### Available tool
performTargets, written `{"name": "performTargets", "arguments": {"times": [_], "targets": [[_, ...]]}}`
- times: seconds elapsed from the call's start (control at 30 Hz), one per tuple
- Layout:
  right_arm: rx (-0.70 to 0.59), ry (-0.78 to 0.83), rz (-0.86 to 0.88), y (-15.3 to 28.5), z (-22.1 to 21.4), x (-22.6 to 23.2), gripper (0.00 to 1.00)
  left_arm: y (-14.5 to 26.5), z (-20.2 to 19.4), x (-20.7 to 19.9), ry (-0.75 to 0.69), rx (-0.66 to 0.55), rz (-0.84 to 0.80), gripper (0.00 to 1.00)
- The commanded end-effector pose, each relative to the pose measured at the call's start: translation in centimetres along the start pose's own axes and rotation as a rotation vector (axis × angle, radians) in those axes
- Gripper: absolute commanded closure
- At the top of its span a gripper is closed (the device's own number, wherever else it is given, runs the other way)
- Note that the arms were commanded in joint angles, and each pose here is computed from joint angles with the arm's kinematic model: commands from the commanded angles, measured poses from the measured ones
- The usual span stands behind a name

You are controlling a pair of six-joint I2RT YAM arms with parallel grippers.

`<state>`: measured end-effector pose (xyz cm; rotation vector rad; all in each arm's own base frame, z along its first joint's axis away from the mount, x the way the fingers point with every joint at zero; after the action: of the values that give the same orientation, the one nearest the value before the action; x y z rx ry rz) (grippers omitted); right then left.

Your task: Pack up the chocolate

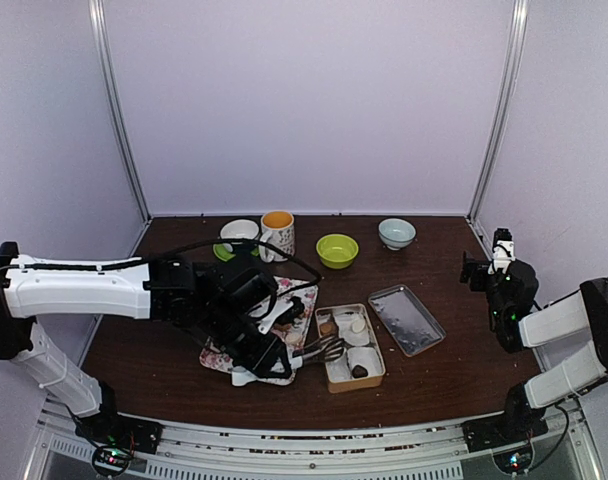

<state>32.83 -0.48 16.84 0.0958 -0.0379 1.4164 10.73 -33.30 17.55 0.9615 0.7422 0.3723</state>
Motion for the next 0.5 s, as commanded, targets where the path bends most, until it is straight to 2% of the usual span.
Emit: {"name": "performTargets", "arguments": {"times": [0.0,0.1,0.23,0.47], "targets": [[-0.021,-0.013,-0.02,-0.3,0.6,-0.3,0.0,0.6,1.6,-1.3,-0.024,-0.059,-0.039,0.61],[-0.022,-0.012,-0.02,-0.4,0.7,-0.3,0.0,0.8,1.5,-1.2,-0.024,-0.06,-0.03,0.55],[-0.021,-0.013,-0.02,-0.3,0.7,-0.3,0.0,2.0,2.0,-0.9,-0.023,-0.1,0.009,0.55],[-0.022,-0.013,-0.02,-0.4,0.7,-0.3,0.0,6.0,2.3,0.6,0.022,-0.244,0.141,0.56]]}}
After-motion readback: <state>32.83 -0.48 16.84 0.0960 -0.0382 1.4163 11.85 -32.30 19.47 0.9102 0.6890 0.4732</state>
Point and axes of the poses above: each gripper's point midway between its finger pads, its own y axis back along the fingers, its own x axis along the line the jaws close on, z = x × y, the point moved 4 cm from there along y, back along the fingers, and after that the axes turned 5 degrees about -y, right-handed, at the moved point
